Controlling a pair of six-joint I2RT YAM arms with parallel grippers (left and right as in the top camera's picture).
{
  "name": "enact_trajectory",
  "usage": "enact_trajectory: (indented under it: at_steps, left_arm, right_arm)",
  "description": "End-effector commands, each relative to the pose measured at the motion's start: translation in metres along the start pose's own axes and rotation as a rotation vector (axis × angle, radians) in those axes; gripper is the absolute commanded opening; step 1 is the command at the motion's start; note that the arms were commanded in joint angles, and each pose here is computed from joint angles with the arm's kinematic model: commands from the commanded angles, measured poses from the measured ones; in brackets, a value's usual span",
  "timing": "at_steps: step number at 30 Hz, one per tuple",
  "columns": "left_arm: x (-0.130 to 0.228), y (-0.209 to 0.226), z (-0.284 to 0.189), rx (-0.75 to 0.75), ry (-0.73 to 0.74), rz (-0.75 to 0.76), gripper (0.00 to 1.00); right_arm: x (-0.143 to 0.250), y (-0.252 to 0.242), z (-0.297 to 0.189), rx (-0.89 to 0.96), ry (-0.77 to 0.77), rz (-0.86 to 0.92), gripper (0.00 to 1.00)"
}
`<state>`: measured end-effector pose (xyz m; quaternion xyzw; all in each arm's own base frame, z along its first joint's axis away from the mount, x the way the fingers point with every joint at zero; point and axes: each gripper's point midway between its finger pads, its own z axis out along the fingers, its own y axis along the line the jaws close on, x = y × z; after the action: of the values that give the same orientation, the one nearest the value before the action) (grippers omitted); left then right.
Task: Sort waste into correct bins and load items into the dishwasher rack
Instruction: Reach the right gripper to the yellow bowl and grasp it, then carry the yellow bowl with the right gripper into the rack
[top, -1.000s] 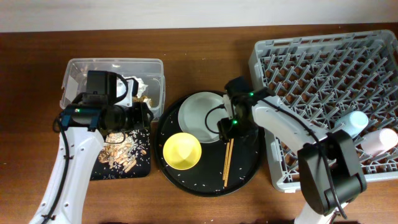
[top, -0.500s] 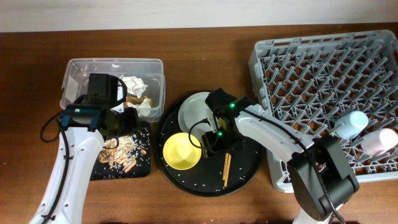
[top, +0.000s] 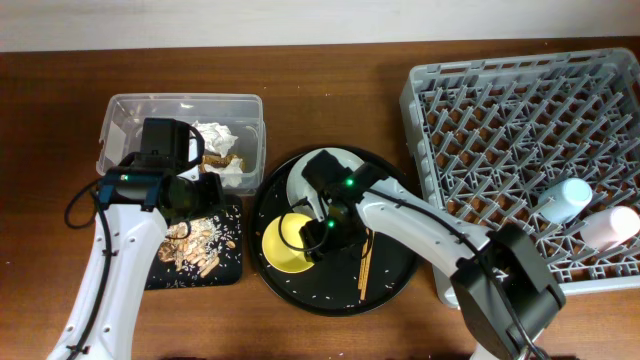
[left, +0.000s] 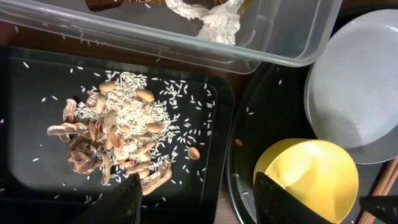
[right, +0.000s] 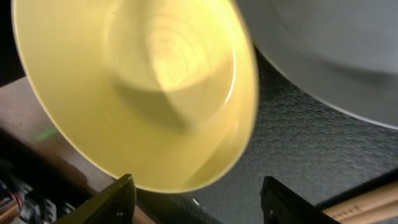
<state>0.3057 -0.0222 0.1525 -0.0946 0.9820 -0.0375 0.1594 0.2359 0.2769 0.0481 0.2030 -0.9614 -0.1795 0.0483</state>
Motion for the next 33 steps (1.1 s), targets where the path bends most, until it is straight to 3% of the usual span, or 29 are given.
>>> enact_trajectory:
  at_steps: [1,5,12,17,22,28,33]
  left_arm:
    - [-0.001,0.003,-0.004,-0.012,-0.012,-0.013,0.57]
    - [-0.001,0.003,-0.004,-0.011,-0.012,-0.013,0.57]
    - [0.0,0.003,-0.004,-0.012,-0.011,-0.013,0.57]
    - [0.0,0.003,-0.004,-0.012,-0.011,-0.013,0.57]
    - [0.0,0.003,-0.004,-0.012,-0.008,-0.013,0.57]
    - [0.0,0.003,-0.004,-0.012,-0.008,-0.013,0.57]
    - [0.0,0.003,-0.004,-0.013,-0.009,-0.012,0.57]
  right_arm:
    - [-0.006,-0.008,0.003,0.059,-0.018,0.053,0.65]
    - [-0.005,-0.012,0.012,0.067,0.004,0.083,0.6]
    - [-0.009,-0.011,0.012,0.062,-0.01,0.081,0.38]
    - [-0.009,-0.011,0.012,0.062,-0.01,0.081,0.16]
    - [-0.008,-0.011,0.012,0.062,-0.009,0.082,0.04]
    - [-0.013,-0.014,-0.008,0.055,-0.036,0.099,0.04]
    - [-0.034,-0.033,-0.104,0.146,-0.274,0.105,0.04]
